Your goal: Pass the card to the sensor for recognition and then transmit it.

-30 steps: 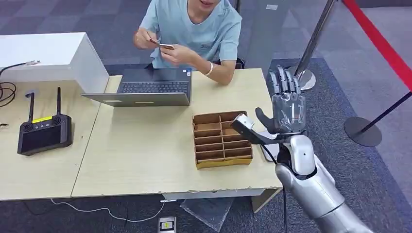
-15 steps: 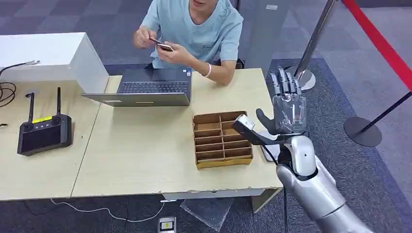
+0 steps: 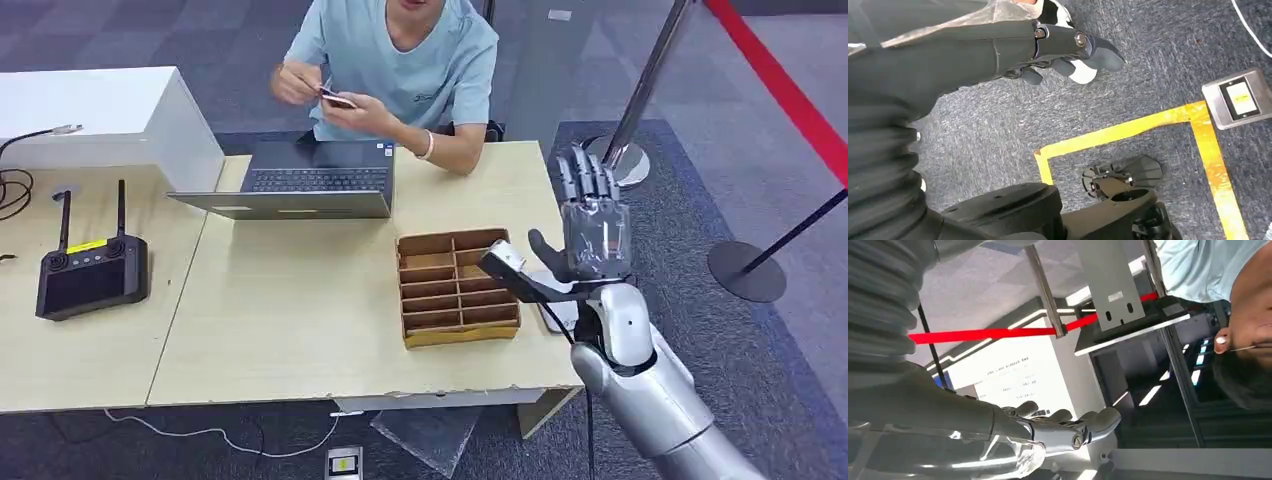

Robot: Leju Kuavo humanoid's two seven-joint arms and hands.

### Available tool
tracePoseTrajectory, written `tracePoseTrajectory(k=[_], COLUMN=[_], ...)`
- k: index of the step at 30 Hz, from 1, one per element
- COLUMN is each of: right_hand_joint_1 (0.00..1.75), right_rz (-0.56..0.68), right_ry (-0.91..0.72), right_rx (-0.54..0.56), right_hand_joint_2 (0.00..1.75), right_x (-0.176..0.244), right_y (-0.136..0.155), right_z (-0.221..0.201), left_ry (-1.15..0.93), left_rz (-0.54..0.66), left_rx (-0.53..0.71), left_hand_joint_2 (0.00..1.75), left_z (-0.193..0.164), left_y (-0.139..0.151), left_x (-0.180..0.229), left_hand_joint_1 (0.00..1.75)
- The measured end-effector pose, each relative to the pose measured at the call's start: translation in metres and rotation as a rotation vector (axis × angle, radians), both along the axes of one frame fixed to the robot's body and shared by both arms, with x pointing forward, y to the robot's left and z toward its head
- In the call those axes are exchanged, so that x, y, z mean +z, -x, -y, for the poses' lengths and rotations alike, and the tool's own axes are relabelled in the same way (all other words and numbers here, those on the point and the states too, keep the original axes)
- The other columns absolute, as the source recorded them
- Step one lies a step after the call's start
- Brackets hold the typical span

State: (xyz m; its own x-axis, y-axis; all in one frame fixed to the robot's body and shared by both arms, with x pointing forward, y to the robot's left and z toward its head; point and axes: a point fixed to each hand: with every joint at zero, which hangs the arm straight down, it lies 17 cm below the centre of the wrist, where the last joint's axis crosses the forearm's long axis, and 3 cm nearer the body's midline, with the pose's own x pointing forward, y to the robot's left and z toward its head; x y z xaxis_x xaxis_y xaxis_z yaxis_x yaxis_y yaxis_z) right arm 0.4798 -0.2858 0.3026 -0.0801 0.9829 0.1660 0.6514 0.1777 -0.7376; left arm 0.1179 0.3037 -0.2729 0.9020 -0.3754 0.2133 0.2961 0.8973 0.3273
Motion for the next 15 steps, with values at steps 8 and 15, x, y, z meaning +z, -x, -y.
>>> tracePoseTrajectory(k=[8, 15], right_hand_joint_1=[0.00, 0.00], right_rz=[-0.014, -0.019], right_ry=[0.007, 0.014], right_rx=[-0.002, -0.005], right_hand_joint_2=[1.75, 1.75], right_x=[-0.0036, -0.0046], right_y=[-0.0005, -0.0009], right_z=[0.0001, 0.0011], left_ry=[0.001, 0.002], left_rz=[0.000, 0.000], left_rx=[-0.002, -0.004], left_hand_joint_2=[1.75, 1.75], left_z=[0.0011, 0.0017], left_y=[-0.0001, -0.0002], left_x=[0.0000, 0.0000], left_hand_joint_1=[0.00, 0.00])
